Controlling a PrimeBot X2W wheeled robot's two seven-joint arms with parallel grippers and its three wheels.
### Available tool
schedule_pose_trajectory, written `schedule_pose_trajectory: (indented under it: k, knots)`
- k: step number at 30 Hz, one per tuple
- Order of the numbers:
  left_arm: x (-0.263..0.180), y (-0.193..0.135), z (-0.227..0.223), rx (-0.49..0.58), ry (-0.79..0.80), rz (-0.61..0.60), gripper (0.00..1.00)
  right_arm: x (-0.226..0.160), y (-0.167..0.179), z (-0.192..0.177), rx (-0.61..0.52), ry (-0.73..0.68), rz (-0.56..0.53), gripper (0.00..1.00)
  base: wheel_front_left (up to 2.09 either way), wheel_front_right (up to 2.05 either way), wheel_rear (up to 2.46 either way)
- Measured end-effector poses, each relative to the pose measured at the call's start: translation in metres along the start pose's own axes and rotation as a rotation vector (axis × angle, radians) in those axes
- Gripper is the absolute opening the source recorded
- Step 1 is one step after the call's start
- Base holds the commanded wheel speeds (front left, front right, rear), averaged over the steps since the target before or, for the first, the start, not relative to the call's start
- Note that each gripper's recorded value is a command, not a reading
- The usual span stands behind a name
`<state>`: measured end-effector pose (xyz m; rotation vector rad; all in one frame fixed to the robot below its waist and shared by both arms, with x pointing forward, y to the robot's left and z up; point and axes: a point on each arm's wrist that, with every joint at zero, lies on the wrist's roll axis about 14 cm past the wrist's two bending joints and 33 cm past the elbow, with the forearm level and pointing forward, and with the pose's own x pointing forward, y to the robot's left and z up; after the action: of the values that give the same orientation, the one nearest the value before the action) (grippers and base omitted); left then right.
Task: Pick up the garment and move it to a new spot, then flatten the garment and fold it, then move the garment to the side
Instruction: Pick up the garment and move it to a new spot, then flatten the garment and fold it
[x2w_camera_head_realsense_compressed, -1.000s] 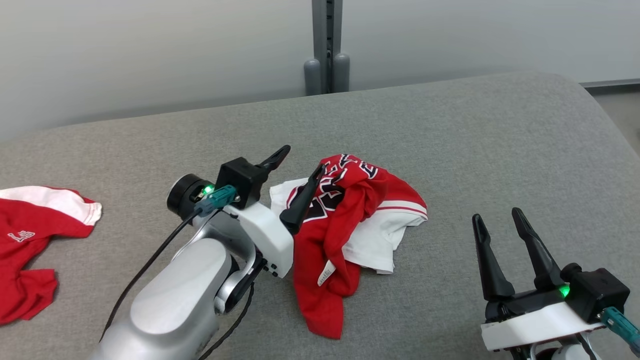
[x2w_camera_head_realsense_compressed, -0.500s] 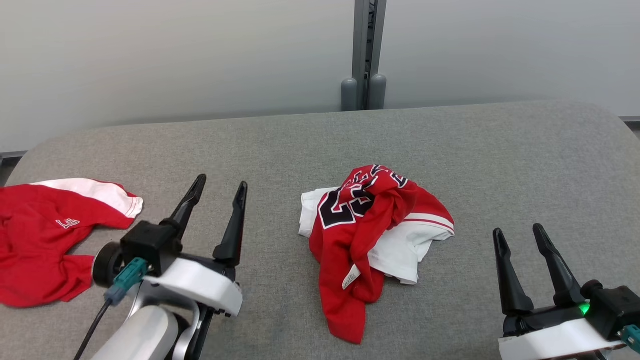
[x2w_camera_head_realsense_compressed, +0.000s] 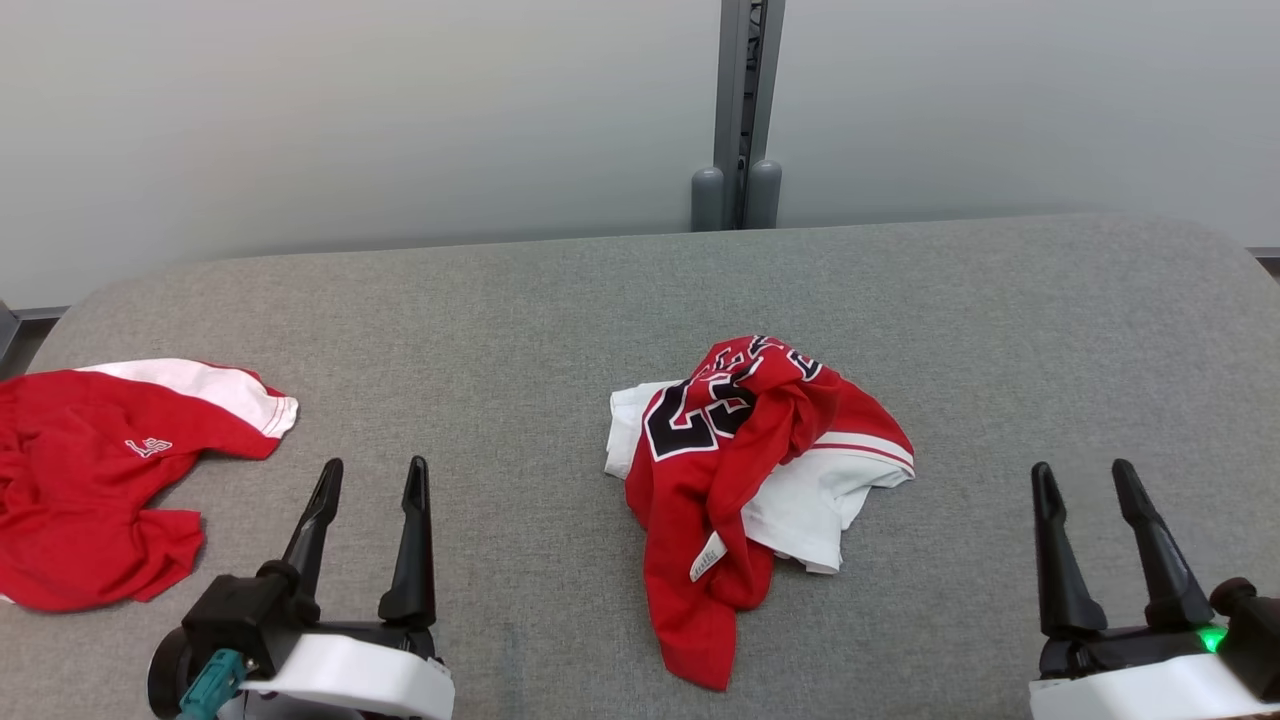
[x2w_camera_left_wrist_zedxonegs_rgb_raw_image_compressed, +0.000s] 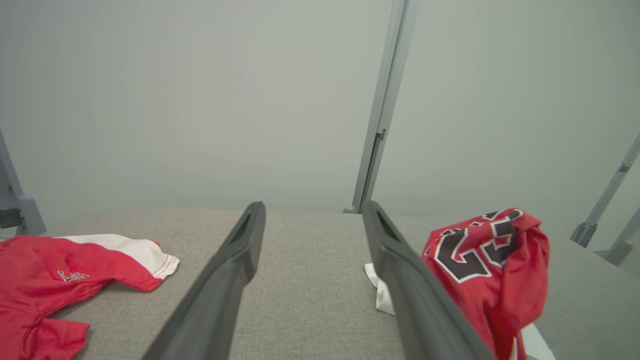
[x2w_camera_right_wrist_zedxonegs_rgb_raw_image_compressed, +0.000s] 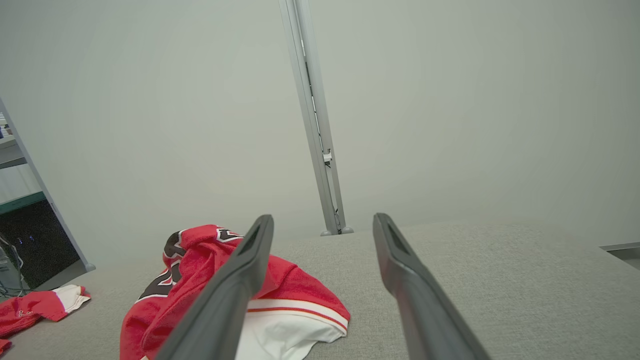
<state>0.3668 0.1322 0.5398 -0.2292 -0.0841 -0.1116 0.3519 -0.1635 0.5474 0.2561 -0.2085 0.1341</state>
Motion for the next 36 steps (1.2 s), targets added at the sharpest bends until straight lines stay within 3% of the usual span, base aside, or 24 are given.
schedule_pose_trajectory:
  k: [26,32,36]
  knots:
    - [0.0,-0.012,-0.022,-0.033,0.031,-0.046,1.0,0.003,-0.006,-0.001,-0.024,0.006,-0.004,1.0,0.0,0.0,0.0]
    - [-0.01,-0.032,-0.062,-0.063,0.229,-0.144,1.0,0.003,-0.009,0.0,-0.033,0.006,-0.006,1.0,0.0,0.0,0.0]
    - [-0.024,-0.059,-0.1,-0.064,0.442,-0.265,1.0,0.004,-0.017,0.0,-0.042,0.007,-0.025,1.0,0.0,0.0,0.0]
